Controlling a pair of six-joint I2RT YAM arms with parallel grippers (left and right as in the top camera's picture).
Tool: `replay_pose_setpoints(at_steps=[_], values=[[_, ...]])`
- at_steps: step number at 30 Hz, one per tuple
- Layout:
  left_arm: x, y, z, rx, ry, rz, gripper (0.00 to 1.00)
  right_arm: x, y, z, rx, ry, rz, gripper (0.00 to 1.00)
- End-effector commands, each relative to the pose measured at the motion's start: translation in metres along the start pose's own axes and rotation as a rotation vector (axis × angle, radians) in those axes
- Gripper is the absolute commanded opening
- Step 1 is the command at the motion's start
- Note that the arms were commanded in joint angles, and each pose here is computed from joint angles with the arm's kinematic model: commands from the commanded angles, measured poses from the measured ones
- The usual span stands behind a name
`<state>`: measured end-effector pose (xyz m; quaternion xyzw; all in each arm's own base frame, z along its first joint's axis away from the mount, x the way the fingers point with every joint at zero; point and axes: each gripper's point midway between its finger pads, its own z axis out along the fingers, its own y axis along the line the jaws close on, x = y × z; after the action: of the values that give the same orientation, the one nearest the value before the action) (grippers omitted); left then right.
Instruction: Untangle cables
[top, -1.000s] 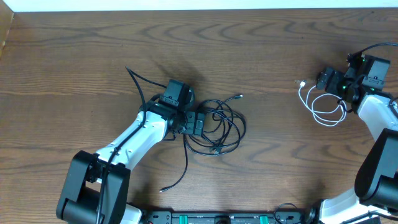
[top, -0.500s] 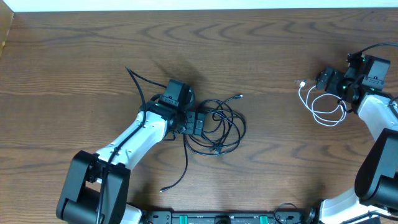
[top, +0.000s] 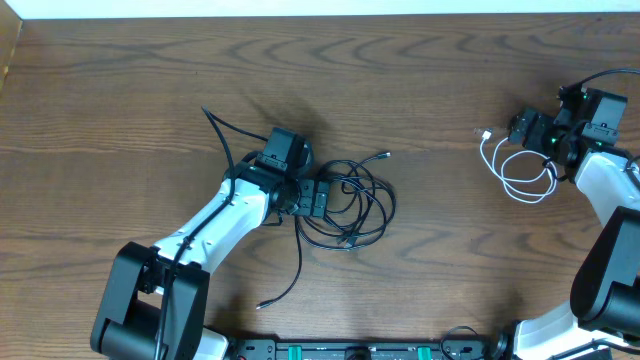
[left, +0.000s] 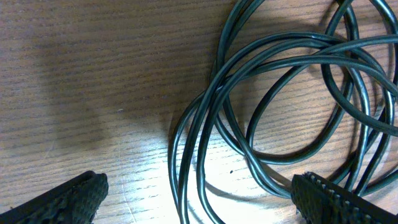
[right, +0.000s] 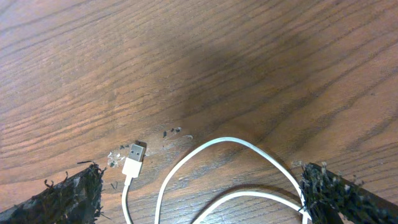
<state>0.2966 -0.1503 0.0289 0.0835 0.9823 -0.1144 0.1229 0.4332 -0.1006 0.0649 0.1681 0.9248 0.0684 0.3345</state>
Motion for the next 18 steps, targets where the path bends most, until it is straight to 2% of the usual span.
replay_pose_setpoints(at_steps=[1,18], values=[[0.0053,0.0042,0.0038,-0.017,0.013,0.007,1.00,-0.0009,0.0035,-0.0023,-0.012,-0.004,-0.017,0.99],[0.0036,0.0038,0.0038,-0.016,0.006,0.008,1.00,-0.0007,0.0034,-0.0023,-0.012,-0.003,-0.017,0.99]])
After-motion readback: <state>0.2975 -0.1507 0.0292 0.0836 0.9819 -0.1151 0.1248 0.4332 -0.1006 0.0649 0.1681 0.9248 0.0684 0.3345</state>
